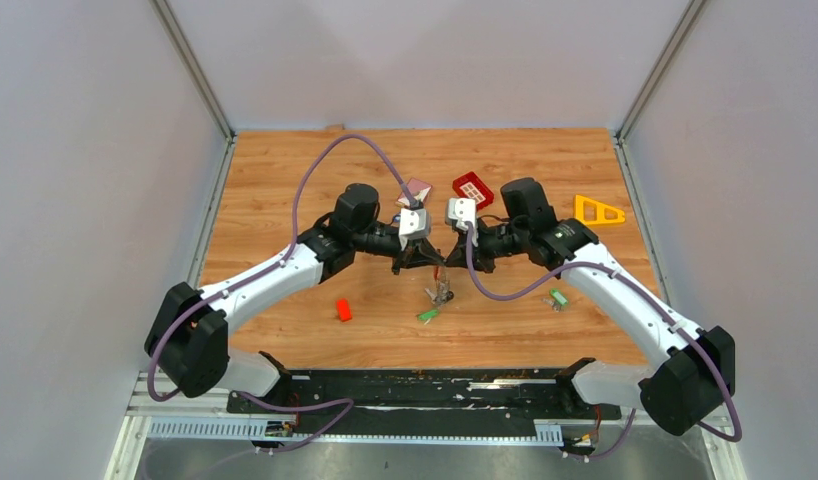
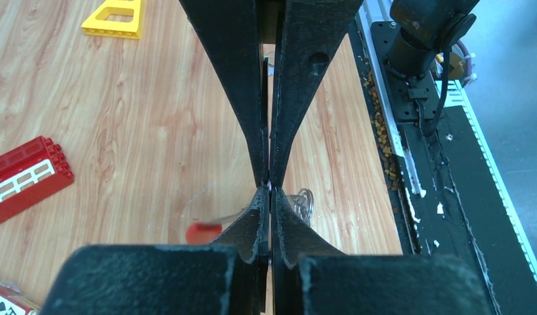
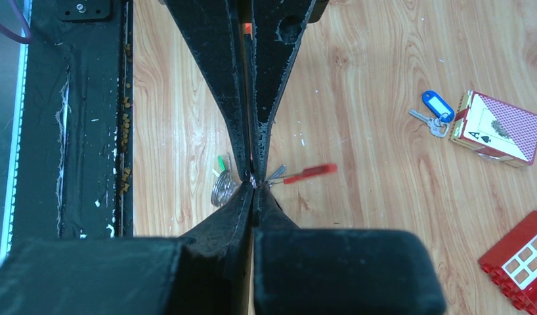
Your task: Put the keys on the keyring
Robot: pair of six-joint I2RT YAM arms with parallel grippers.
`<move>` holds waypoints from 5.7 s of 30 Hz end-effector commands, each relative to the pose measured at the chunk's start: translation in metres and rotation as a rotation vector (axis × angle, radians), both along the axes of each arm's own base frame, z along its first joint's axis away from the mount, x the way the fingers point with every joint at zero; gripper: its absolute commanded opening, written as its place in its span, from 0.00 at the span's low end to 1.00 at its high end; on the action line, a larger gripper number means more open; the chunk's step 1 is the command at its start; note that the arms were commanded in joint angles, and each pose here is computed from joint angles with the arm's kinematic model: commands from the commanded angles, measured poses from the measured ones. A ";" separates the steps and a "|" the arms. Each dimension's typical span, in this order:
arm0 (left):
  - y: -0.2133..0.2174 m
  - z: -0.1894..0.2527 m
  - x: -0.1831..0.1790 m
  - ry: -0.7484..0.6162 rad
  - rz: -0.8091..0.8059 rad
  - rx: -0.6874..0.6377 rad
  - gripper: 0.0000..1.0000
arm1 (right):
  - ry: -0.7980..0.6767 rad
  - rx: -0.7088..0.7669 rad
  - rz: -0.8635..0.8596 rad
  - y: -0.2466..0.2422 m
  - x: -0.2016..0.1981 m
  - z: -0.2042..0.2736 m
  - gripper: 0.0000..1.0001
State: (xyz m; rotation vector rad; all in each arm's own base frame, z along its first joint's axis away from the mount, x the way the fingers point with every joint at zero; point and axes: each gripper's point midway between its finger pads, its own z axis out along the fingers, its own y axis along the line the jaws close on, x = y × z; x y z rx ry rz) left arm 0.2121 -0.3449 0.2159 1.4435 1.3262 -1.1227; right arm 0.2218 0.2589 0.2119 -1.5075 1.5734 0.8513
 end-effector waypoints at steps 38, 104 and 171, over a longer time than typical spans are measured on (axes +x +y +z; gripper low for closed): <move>0.011 0.071 -0.023 0.133 0.025 -0.505 0.00 | -0.088 0.304 0.086 0.003 -0.021 0.060 0.28; -0.018 0.015 -0.005 -0.042 -0.045 -0.053 0.21 | -0.127 -0.136 -0.018 -0.007 0.004 0.012 0.00; -0.004 0.063 -0.027 0.179 -0.013 -0.507 0.00 | -0.122 0.294 0.060 0.001 -0.019 0.068 0.07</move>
